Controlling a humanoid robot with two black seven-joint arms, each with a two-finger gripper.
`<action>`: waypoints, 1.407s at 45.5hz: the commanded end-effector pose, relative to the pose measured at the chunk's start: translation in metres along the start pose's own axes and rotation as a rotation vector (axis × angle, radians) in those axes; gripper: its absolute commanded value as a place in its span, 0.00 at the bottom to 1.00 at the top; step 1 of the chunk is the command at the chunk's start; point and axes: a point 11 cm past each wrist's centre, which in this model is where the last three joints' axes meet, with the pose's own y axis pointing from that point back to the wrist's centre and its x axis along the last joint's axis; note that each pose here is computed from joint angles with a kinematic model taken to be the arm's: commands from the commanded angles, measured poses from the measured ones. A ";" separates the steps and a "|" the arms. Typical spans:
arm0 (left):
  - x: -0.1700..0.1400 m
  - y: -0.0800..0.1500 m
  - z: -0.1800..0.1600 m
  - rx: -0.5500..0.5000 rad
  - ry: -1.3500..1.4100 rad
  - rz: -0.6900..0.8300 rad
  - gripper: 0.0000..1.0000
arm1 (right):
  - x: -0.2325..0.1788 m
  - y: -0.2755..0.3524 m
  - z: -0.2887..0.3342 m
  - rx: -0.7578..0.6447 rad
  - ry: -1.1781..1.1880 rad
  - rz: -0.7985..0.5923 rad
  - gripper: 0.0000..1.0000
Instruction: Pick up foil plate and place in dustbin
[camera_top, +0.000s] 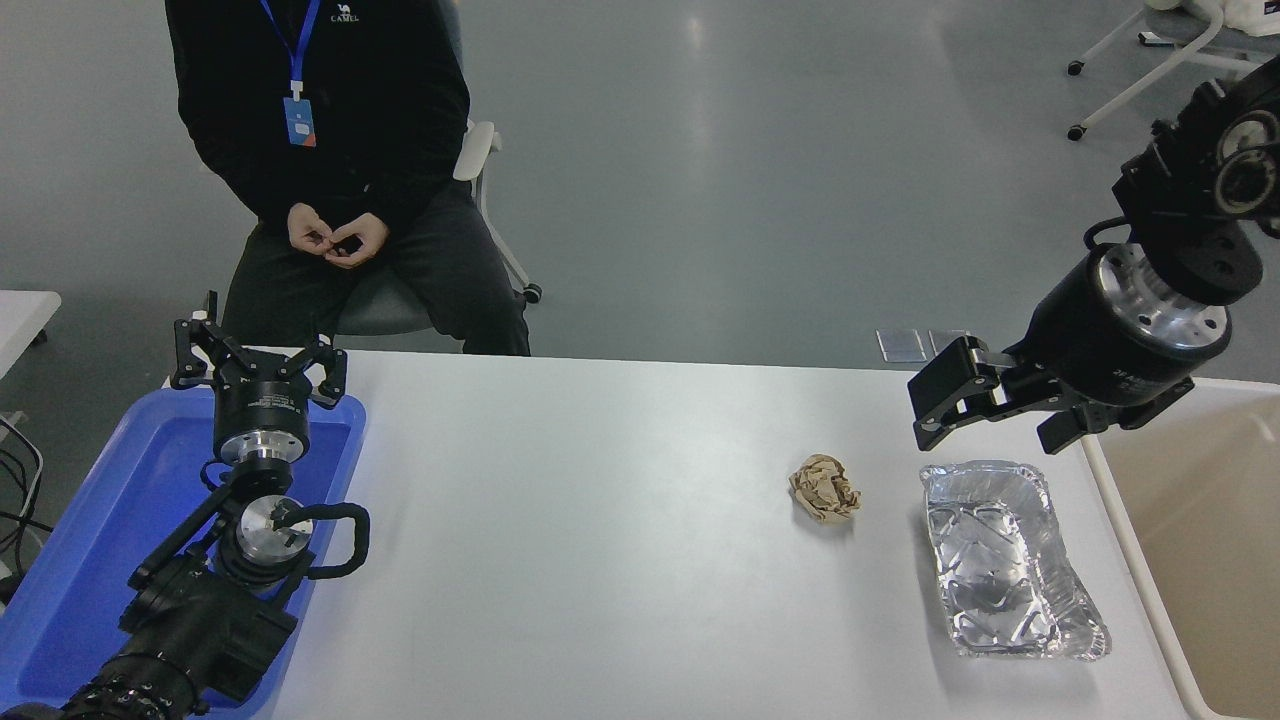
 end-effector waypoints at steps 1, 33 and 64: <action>0.000 0.000 0.000 0.000 0.000 0.000 0.99 | 0.000 0.000 0.001 -0.002 0.003 -0.001 1.00; 0.000 0.000 0.000 0.001 -0.003 -0.002 0.99 | 0.016 -0.019 0.052 -0.049 0.005 0.023 1.00; -0.001 -0.001 0.000 0.002 -0.003 -0.003 0.99 | 0.007 -0.181 0.180 -0.188 0.107 0.152 1.00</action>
